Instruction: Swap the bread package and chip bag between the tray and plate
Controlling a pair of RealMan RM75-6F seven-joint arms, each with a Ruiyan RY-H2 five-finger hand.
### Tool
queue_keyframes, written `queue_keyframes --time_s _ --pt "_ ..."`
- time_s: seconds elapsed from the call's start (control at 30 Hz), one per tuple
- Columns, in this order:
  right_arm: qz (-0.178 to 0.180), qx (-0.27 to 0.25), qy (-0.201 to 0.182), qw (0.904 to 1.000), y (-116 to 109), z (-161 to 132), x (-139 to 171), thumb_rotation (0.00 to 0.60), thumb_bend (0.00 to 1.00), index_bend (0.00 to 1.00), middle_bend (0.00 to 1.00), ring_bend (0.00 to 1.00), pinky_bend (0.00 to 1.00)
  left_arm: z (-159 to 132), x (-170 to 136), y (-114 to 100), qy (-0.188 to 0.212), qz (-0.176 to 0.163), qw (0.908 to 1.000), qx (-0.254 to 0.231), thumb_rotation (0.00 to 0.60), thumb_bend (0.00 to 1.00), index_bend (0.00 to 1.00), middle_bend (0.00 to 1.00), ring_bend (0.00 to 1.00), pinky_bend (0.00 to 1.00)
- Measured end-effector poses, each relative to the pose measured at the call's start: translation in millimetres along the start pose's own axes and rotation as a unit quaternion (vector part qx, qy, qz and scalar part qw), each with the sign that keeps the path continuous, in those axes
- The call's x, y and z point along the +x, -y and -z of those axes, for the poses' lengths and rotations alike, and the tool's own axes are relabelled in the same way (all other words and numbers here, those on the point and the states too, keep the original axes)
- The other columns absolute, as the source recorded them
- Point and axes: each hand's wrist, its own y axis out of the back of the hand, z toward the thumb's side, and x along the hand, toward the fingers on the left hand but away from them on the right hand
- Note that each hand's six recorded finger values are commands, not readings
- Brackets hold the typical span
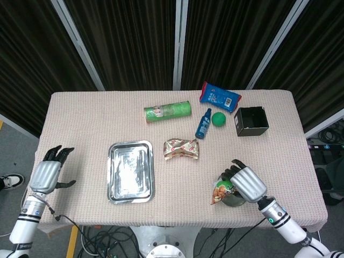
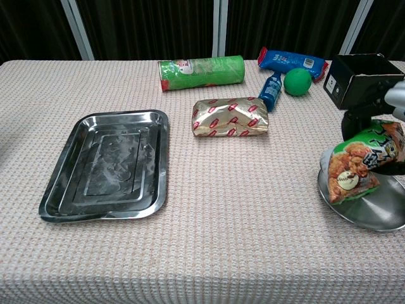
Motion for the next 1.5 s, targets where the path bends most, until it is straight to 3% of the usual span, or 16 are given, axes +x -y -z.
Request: queue_keyframes --time_s 0.2,0.4,0.5,0.6,0.7,0.8,0.93,1.13,1.23,1.5 --pt "0.013 0.008 -0.062 0.998 -15.9 -37.4 -40.3 0.6 0.22 0.62 0.61 0.45 0.2 10.3 -4.1 -2.2 -0.017 -0.002 0.9998 -0.006 0.6 0.06 0.11 0.12 0.01 0.09" --pt "0.012 -0.002 -0.107 0.9941 -7.9 -84.9 -84.5 0.6 0.17 0.56 0.59 0.42 0.17 22.7 -8.9 -4.3 -0.033 -0.003 0.9994 -0.006 0.6 0.06 0.11 0.12 0.01 0.09" --pt "-0.001 -0.013 -0.121 0.9925 -0.7 -102.9 -104.4 0.6 0.11 0.41 0.52 0.33 0.12 28.7 -12.0 -6.3 -0.039 -0.007 0.9992 -0.005 0.6 0.06 0.11 0.12 0.01 0.08" --pt "-0.025 -0.012 -0.125 0.9918 6.3 -108.3 -117.1 0.6 0.03 0.13 0.35 0.15 0.02 33.6 -14.8 -8.1 -0.044 -0.009 0.999 -0.005 0.6 0.06 0.11 0.12 0.01 0.09" --pt "-0.047 -0.008 -0.116 0.9922 9.8 -104.5 -124.6 0.6 0.0 0.0 0.19 0.01 0.0 38.8 -16.8 -10.6 -0.049 -0.013 0.9987 -0.005 0.6 0.06 0.11 0.12 0.01 0.08" --pt "-0.063 -0.006 -0.099 0.9931 8.5 -97.0 -127.9 0.6 0.0 0.0 0.12 0.0 0.0 42.4 -17.9 -12.8 -0.053 -0.016 0.9985 -0.005 0.6 0.06 0.11 0.12 0.01 0.09" --pt "-0.066 -0.005 -0.084 0.9942 -4.1 -89.3 -128.1 0.6 0.0 0.0 0.11 0.0 0.0 42.9 -17.9 -14.4 -0.053 -0.02 0.9984 -0.011 0.6 0.06 0.11 0.12 0.01 0.09" --pt "-0.017 -0.012 -0.048 0.9986 -43.6 -65.1 -133.3 0.6 0.0 0.0 0.11 0.0 0.0 41.4 -17.5 -15.2 -0.049 -0.02 0.9985 -0.011 0.6 0.06 0.11 0.12 0.01 0.09" --pt "-0.017 -0.015 -0.023 0.9995 -50.1 -49.4 -139.8 0.6 0.0 0.0 0.1 0.0 0.0 41.0 -17.0 -14.9 -0.048 -0.02 0.9985 -0.014 0.6 0.06 0.11 0.12 0.01 0.09" --pt "-0.092 -0.032 0.034 0.9947 -20.0 -18.9 -172.9 0.6 0.0 0.0 0.06 0.0 0.0 42.0 -19.5 -14.7 -0.048 -0.019 0.9986 -0.013 0.6 0.06 0.11 0.12 0.01 0.08"
